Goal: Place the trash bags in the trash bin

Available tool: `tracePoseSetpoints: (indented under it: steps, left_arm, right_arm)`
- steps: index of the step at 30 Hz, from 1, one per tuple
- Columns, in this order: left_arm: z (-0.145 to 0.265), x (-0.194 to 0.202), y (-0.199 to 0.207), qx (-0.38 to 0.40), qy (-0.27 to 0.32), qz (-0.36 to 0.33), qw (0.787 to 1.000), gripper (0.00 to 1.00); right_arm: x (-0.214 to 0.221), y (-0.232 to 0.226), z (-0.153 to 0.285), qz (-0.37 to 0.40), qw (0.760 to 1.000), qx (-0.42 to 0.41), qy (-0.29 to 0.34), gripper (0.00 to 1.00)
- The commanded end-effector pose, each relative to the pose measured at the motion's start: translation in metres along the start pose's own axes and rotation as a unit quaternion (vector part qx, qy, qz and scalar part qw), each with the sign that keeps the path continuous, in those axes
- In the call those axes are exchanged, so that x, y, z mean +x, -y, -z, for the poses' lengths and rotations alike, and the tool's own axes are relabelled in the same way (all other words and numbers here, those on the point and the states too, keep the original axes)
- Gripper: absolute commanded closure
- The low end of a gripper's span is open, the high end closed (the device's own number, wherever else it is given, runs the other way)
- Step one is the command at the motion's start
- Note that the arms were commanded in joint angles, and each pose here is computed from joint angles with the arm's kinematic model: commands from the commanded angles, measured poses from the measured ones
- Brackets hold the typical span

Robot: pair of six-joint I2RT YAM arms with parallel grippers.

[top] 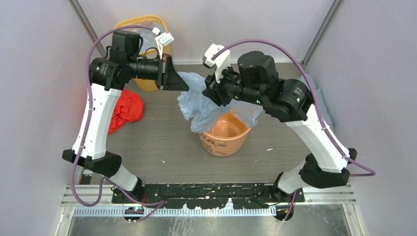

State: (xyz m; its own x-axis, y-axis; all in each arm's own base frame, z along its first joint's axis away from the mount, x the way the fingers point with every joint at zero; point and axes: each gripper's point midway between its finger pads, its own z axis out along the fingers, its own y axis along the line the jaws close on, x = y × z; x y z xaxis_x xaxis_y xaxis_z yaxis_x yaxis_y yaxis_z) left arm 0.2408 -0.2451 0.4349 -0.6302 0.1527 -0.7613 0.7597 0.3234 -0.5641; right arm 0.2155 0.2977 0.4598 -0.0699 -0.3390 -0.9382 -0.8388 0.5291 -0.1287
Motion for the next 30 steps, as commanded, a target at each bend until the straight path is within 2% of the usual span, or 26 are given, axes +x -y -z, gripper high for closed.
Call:
tracePoseSetpoints:
  steps: [1, 2, 4, 6, 9, 14, 20, 30]
  left_arm:
    - [0.022, -0.005, 0.036, 0.023, 0.035, -0.055, 0.998, 1.0]
    - [0.025, -0.004, 0.037, 0.015, 0.041, -0.06, 0.997, 1.0]
    - [0.034, -0.007, 0.036, -0.011, 0.061, -0.07, 0.996, 0.87]
    - [0.045, -0.012, 0.032, -0.049, 0.087, -0.078, 0.992, 0.68]
    - [0.056, -0.018, 0.032, -0.075, 0.122, -0.089, 0.986, 0.54]
    - [0.07, -0.025, 0.037, -0.098, 0.167, -0.101, 0.976, 0.49]
    - [0.058, -0.018, 0.039, -0.047, 0.185, -0.067, 0.979, 0.5]
    - [0.047, -0.012, 0.037, -0.002, 0.212, -0.039, 0.976, 0.5]
  right_arm:
    - [-0.023, 0.013, 0.019, 0.001, 0.998, 0.036, 0.043, 0.77]
    - [-0.022, 0.015, 0.02, -0.002, 0.998, 0.044, 0.044, 0.84]
    - [-0.023, 0.021, 0.024, -0.009, 0.997, 0.062, 0.052, 0.96]
    - [-0.025, 0.028, 0.028, -0.019, 0.994, 0.084, 0.062, 0.99]
    - [-0.032, 0.033, 0.036, -0.034, 0.991, 0.099, 0.086, 0.99]
    - [-0.047, 0.034, 0.05, -0.058, 0.984, 0.105, 0.132, 0.99]
    - [-0.071, 0.035, 0.067, -0.086, 0.97, 0.102, 0.201, 0.99]
    - [-0.084, 0.027, 0.056, -0.115, 0.964, 0.078, 0.225, 0.99]
